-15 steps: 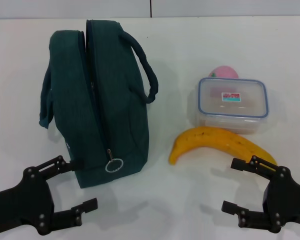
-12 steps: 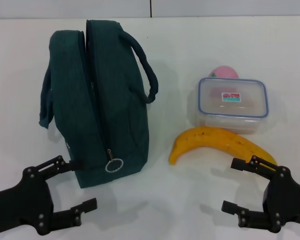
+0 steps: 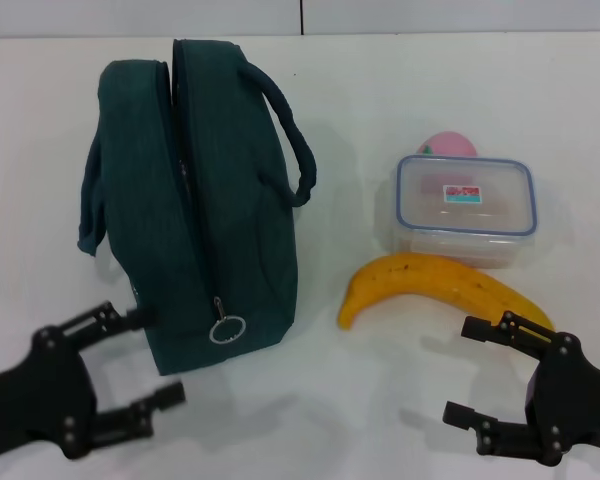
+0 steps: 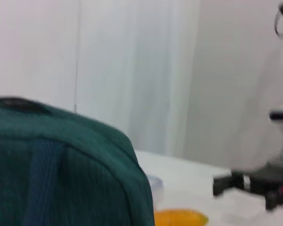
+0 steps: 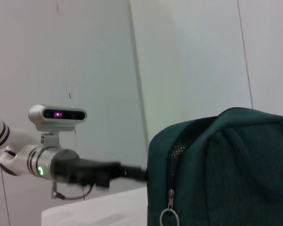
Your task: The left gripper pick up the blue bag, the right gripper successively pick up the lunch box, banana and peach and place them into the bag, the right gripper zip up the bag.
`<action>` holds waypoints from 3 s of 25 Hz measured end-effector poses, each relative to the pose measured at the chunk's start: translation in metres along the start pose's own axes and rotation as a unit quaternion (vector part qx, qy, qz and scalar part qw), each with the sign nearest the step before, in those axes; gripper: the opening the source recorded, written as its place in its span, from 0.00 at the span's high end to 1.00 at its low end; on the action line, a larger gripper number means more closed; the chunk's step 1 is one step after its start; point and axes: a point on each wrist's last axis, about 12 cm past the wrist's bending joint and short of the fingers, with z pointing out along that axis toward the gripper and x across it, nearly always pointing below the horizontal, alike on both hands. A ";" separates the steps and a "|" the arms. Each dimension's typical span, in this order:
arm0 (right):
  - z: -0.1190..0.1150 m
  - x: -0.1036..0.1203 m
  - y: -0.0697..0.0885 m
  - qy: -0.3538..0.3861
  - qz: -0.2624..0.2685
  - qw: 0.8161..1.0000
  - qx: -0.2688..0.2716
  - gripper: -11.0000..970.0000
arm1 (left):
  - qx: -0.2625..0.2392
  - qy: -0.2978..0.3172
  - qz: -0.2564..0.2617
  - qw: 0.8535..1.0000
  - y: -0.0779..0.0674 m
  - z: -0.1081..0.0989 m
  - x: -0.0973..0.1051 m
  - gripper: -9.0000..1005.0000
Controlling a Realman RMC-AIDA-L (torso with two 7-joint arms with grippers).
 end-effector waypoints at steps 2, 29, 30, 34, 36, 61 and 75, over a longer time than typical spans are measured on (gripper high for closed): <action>0.000 0.000 0.000 0.000 0.000 1.000 0.000 0.10 | -0.010 -0.033 -0.022 0.999 0.000 -0.002 -0.005 0.16; 0.001 0.000 0.000 -0.001 0.003 1.000 0.000 0.10 | -0.115 0.112 -0.367 0.916 0.110 -0.002 -0.150 0.16; 0.002 0.000 0.000 -0.002 0.003 1.000 0.000 0.10 | -0.117 0.131 -0.367 0.913 0.114 0.004 -0.157 0.16; 0.002 0.000 0.000 -0.004 0.001 1.000 0.002 0.10 | -0.125 0.187 -0.378 0.898 0.127 0.023 -0.166 0.17; 0.002 0.000 0.000 -0.004 0.001 1.000 0.002 0.10 | -0.126 0.196 -0.381 0.895 0.129 0.027 -0.165 0.17; 0.002 -0.001 -0.003 -0.006 -0.001 1.000 0.010 0.10 | -0.124 0.240 -0.372 0.888 0.146 0.065 -0.167 0.41; 0.002 -0.001 -0.003 -0.008 -0.001 1.000 0.014 0.10 | -0.102 0.303 -0.342 0.883 0.143 0.081 -0.168 0.85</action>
